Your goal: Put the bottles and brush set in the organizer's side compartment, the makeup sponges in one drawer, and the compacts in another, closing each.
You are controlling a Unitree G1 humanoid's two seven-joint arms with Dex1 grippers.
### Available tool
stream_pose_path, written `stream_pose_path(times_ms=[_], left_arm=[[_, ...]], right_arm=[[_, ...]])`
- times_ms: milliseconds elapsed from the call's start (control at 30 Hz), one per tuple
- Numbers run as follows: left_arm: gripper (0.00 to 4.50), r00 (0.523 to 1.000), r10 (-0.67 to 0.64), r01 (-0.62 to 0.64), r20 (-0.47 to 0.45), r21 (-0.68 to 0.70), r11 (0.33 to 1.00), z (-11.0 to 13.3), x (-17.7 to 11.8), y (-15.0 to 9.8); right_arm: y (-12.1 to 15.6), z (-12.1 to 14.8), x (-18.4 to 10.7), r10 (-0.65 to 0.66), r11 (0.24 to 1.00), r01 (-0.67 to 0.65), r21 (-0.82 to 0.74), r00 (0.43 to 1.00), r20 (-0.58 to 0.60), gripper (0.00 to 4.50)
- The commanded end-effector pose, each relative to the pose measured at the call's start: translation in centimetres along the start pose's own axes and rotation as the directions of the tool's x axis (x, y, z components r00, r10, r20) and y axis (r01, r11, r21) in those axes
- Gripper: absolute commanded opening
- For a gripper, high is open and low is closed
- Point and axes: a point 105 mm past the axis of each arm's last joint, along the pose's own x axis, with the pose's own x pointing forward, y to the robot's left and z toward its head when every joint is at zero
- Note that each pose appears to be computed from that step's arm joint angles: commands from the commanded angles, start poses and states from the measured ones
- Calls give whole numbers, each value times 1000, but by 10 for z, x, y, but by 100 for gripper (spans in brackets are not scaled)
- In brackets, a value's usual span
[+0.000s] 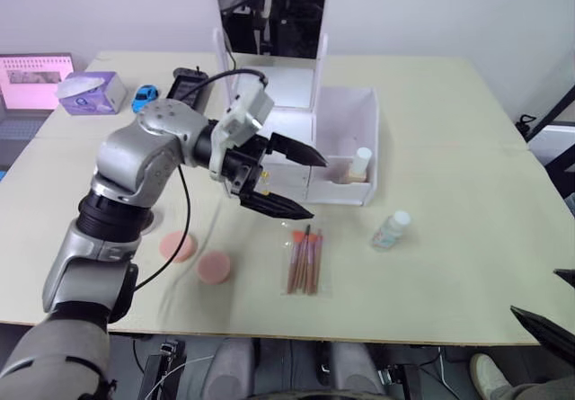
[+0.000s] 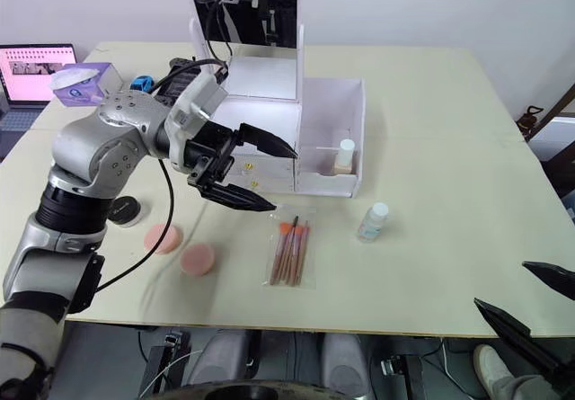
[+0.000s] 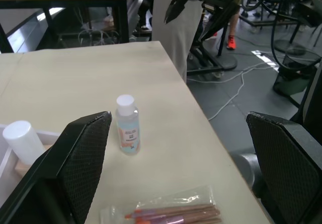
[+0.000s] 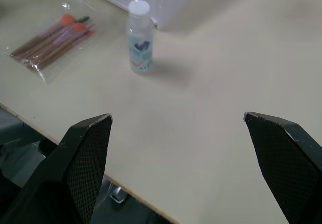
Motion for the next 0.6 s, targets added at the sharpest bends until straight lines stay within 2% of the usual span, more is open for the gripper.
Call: stream_pose_path(times_ms=[33, 133, 367, 600], left_arm=[[450, 999, 40, -39, -21, 39, 998, 4, -6, -2], [450, 989, 128, -125, -79, 41, 991, -7, -10, 3], [450, 970, 225, -221, -96, 53, 974, -14, -17, 2], [450, 964, 257, -254, -63, 50, 966, -9, -17, -3]], right_arm=[[3, 11, 18, 50, 999, -49, -23, 998, 42, 444], [6, 19, 49, 99, 995, -98, -17, 991, 88, 444], [4, 24, 99, 122, 992, -122, -8, 985, 123, 444], [3, 24, 119, 142, 990, -142, -6, 980, 137, 444]])
